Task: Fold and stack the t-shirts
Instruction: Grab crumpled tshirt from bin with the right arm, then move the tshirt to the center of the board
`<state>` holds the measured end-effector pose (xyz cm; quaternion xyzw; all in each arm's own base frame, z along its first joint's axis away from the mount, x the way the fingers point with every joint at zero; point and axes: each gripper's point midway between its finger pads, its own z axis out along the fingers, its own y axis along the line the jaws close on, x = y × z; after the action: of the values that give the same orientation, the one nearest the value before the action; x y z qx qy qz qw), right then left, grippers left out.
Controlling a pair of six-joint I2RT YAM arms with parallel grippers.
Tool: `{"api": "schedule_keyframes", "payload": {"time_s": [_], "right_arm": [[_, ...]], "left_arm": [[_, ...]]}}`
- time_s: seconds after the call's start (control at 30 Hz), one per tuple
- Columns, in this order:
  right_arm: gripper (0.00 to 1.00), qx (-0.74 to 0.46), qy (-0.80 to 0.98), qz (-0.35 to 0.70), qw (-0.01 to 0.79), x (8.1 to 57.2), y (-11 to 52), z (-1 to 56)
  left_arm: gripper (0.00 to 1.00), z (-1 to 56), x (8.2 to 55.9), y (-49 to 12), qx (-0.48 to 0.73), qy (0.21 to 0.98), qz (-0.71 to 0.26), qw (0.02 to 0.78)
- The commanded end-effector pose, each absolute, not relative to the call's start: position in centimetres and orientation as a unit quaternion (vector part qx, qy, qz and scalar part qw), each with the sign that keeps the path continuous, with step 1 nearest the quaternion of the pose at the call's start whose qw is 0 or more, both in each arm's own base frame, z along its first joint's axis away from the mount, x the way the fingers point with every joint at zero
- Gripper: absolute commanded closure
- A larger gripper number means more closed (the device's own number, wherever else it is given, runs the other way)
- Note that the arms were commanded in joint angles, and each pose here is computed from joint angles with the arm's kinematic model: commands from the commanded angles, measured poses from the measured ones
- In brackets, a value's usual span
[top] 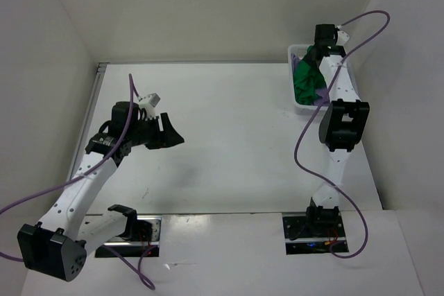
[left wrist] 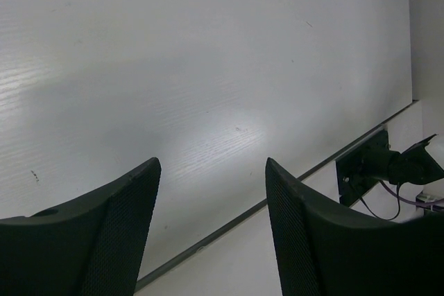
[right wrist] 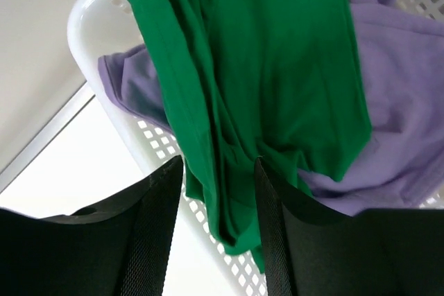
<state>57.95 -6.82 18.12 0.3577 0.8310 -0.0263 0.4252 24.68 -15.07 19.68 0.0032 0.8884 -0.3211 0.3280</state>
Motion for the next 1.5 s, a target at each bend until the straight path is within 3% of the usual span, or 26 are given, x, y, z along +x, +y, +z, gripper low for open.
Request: {"api": "schedule_keyframes", "payload": {"time_s": [0.0, 0.13, 0.33, 0.53, 0.83, 0.97, 1.17, 1.33, 1.47], "right_arm": [[0.53, 0.338, 0.835, -0.029, 0.433, 59.4, -6.6, 18.9], [0.76, 0.334, 0.827, -0.012, 0.452, 60.1, -6.2, 20.4], [0.99, 0.334, 0.816, 0.001, 0.471, 60.5, -6.5, 22.3], [0.99, 0.333, 0.787, 0.032, 0.518, 57.9, -5.8, 28.6], [0.99, 0.247, 0.685, 0.146, 0.669, 46.3, 0.3, 49.6], [0.99, 0.159, 0.637, 0.265, 0.706, 40.2, 6.4, 58.0], [0.99, 0.010, 0.566, 0.484, 0.667, 31.1, 16.3, 66.0], [0.99, -0.016, 0.600, 0.530, 0.598, 32.7, 19.9, 61.8], [0.99, 0.041, 0.697, 0.496, 0.516, 40.6, 21.5, 49.2]], "left_arm": [[0.32, 20.0, 24.9, -15.6, 0.004, 0.882, -0.336, 0.330], [0.38, 19.9, 25.1, -15.4, 0.000, 0.884, -0.328, 0.334], [0.40, 20.5, 25.2, -15.3, -0.009, 0.880, -0.330, 0.340], [0.42, 21.0, 25.2, -15.0, -0.020, 0.877, -0.327, 0.351], [0.42, 23.1, 26.3, -15.2, -0.042, 0.865, -0.336, 0.370], [0.42, 24.7, 28.3, -14.3, -0.054, 0.861, -0.313, 0.398], [0.36, 26.1, 31.2, -12.0, -0.098, 0.856, -0.280, 0.424], [0.33, 26.8, 32.6, -10.9, -0.114, 0.852, -0.269, 0.434], [0.30, 25.7, 32.8, -10.3, -0.128, 0.855, -0.272, 0.423]]}}
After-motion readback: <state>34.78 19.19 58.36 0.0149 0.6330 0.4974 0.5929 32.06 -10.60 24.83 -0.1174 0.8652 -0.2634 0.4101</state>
